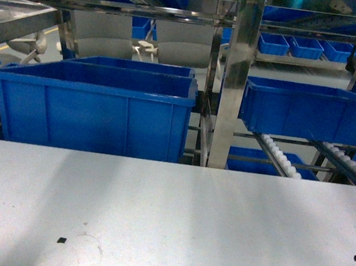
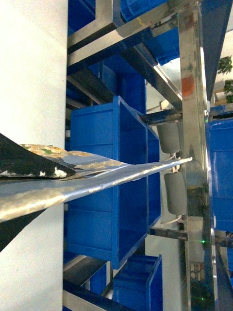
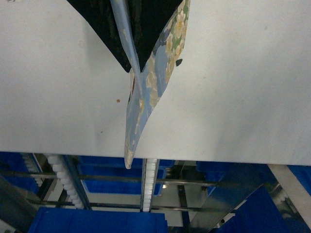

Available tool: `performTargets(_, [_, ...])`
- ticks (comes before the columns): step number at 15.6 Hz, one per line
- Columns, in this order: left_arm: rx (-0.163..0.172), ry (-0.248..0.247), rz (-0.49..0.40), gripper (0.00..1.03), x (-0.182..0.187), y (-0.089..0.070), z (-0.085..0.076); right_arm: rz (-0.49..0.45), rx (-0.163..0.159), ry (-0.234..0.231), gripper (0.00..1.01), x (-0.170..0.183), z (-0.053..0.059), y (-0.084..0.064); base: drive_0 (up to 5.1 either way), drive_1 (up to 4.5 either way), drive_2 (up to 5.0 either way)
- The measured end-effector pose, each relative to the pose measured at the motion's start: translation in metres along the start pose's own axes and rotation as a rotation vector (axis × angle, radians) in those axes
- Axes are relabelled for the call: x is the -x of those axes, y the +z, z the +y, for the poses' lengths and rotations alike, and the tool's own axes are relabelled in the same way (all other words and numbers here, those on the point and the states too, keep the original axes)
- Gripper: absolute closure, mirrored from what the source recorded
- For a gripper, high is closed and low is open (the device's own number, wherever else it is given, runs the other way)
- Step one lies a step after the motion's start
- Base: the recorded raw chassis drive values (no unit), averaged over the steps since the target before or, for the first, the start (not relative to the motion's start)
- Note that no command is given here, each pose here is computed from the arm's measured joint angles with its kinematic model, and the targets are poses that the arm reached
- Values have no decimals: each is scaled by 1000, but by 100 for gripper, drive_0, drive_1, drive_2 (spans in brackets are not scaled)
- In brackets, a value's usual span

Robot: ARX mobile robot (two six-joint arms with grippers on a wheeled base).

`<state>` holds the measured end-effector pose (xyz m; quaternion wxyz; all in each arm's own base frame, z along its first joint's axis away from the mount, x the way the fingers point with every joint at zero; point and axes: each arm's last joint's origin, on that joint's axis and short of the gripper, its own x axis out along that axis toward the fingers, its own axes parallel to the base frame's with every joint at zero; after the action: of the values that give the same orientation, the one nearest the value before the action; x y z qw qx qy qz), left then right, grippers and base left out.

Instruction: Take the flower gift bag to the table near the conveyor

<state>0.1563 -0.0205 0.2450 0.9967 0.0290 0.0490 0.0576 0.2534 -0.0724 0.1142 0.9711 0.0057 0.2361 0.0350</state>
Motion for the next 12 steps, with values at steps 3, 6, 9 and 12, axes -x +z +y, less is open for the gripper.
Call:
performTargets(3, [0,0,0,101,0,0,0,17,49,18,99,-7,1,-4,0,0,0])
performTargets(6, [0,0,0,101,0,0,0,-21,115,30,99,-10,6,3,0,0,0])
performTargets(9, [0,0,0,101,0,0,0,15,121,34,99,-12,7,-2,0,0,0])
performTargets(12, [0,0,0,101,0,0,0,60,147,73,98,-14,15,1,0,0,0])
